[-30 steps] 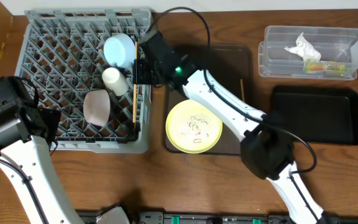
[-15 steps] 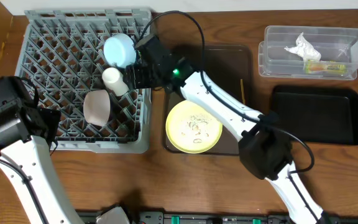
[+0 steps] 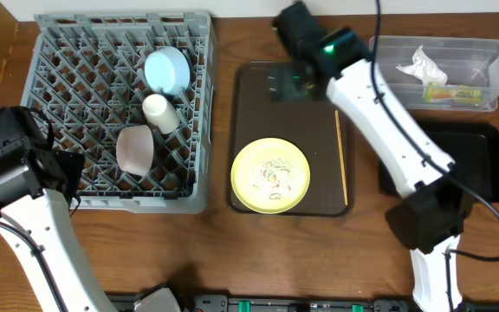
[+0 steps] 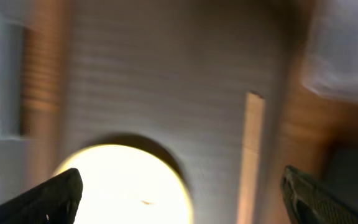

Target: Sort waste into correct bins and load items into the dishwasher

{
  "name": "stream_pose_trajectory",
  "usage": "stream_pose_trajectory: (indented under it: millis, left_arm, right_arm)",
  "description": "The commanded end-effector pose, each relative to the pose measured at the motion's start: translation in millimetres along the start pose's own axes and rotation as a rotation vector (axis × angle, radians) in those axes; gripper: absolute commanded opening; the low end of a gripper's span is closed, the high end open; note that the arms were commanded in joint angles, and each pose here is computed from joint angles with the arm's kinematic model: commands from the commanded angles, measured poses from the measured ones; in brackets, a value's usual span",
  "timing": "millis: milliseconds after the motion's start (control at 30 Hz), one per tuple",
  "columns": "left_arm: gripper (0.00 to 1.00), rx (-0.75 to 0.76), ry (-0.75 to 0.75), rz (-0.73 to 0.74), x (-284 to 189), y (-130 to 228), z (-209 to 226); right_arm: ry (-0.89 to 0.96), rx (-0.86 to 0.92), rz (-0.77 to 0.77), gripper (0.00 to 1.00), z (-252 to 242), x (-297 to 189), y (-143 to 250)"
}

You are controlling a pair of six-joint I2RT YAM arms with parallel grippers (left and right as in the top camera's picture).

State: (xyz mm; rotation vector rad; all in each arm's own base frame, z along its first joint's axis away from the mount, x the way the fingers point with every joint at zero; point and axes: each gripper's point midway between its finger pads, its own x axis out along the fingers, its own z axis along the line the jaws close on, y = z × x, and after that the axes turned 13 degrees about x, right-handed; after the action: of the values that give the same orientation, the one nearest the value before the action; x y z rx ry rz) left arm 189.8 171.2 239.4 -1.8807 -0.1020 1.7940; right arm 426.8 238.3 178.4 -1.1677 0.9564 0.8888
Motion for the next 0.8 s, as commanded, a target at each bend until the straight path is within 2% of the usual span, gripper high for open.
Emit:
stream_pose_trajectory:
  millis: [0,67,100,167,267,333,400,433,467,500,633,667,767]
  left_arm:
    - [0.98,-0.013,-0.002,-0.016,-4,-3,3]
    - [0.98,-0.013,-0.001,-0.016,-4,-3,2]
    - [0.98,-0.013,-0.002,-0.016,-4,-3,3]
    - [0.98,-0.013,-0.001,-0.016,-4,-3,2]
    - [0.98,-0.013,-0.002,-0.016,-4,-3,3]
    - [0.98,-0.013,-0.002,-0.016,-4,-3,3]
    - [0.98,-0.013,-0.002,-0.016,-4,-3,3]
    - [0.98,-0.013,-0.001,-0.016,-4,-3,2]
    - [0.98,-0.013,-0.002,-0.016,-4,-3,3]
    - [0.98,-0.013,-0.002,-0.016,-4,-3,3]
    - [0.98,-0.013,-0.002,-0.016,-4,-3,3]
    - [0.98,-0.013,-0.002,-0.016,-4,-3,3]
    - [0.98,-0.013,-0.002,-0.016,-4,-3,3]
  right_arm:
    - [0.188,-0.014,0.036,0.99,-48,26,-3]
    - [0.224,-0.005,0.100,0.98,-61,40,5]
    - [0.229,-0.005,0.133,0.92,-64,48,9]
    - [0.190,-0.032,0.214,0.86,-62,64,20]
    - [0.108,-0.083,0.327,0.84,-55,85,35]
    - [0.115,-0.087,0.363,0.76,-59,97,40]
    - [0.131,-0.087,0.386,0.64,-63,107,45]
    - [0.137,-0.087,0.394,0.61,-64,112,47]
    - [0.143,-0.089,0.402,0.61,-65,116,48]
    - [0.157,-0.094,0.410,0.70,-68,121,50]
    - [0.190,-0.078,0.403,0.74,-82,125,44]
    - [0.190,-0.074,0.402,0.74,-84,125,43]
    - [0.185,-0.060,0.403,0.61,-88,127,40]
